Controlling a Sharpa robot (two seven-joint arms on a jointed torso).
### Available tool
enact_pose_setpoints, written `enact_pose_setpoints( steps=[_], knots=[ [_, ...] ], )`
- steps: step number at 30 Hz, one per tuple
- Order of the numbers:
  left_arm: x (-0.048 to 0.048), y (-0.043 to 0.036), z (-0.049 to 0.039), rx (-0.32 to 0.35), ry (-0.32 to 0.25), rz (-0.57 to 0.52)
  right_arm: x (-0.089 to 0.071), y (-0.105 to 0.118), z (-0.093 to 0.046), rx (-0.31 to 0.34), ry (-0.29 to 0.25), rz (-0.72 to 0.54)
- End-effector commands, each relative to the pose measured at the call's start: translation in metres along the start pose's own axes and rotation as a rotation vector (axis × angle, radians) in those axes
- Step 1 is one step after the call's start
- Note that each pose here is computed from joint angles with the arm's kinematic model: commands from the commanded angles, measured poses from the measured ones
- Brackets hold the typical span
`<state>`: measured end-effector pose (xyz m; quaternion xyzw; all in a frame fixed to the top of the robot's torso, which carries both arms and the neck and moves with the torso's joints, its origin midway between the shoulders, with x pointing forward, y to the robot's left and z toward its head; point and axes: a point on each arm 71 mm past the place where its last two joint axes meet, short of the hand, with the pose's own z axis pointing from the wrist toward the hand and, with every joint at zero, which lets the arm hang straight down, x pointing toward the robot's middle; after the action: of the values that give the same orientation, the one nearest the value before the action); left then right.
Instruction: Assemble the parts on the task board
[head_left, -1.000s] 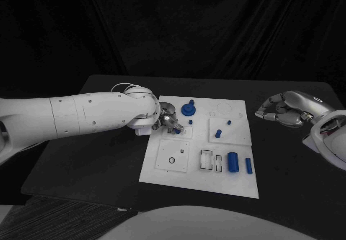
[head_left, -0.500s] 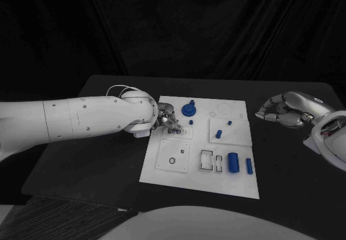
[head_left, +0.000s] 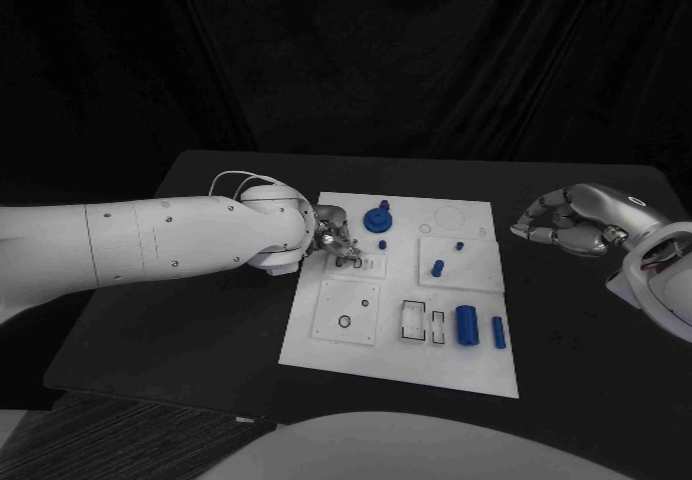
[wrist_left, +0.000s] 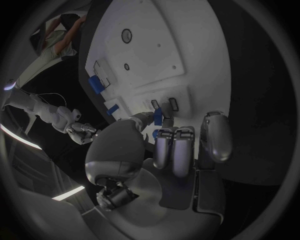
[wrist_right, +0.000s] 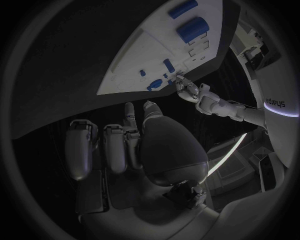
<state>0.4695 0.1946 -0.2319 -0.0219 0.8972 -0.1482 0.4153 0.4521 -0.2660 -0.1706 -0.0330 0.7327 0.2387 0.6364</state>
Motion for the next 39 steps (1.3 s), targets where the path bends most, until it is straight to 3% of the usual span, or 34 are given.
enact_pose_setpoints(
  steps=[1, 16, 39],
  knots=[
    [0.0019, -0.0017, 0.0009, 0.007, -0.001, 0.012, 0.001, -0.001, -0.001, 0.013, 0.001, 0.000],
    [0.0110, -0.0054, 0.0032, 0.013, 0.033, 0.023, 0.001, -0.001, -0.001, 0.014, 0.002, 0.000],
    [0.0185, -0.0069, -0.0007, 0.007, 0.071, 0.038, 0.002, -0.001, 0.000, 0.013, 0.004, 0.000]
  ],
)
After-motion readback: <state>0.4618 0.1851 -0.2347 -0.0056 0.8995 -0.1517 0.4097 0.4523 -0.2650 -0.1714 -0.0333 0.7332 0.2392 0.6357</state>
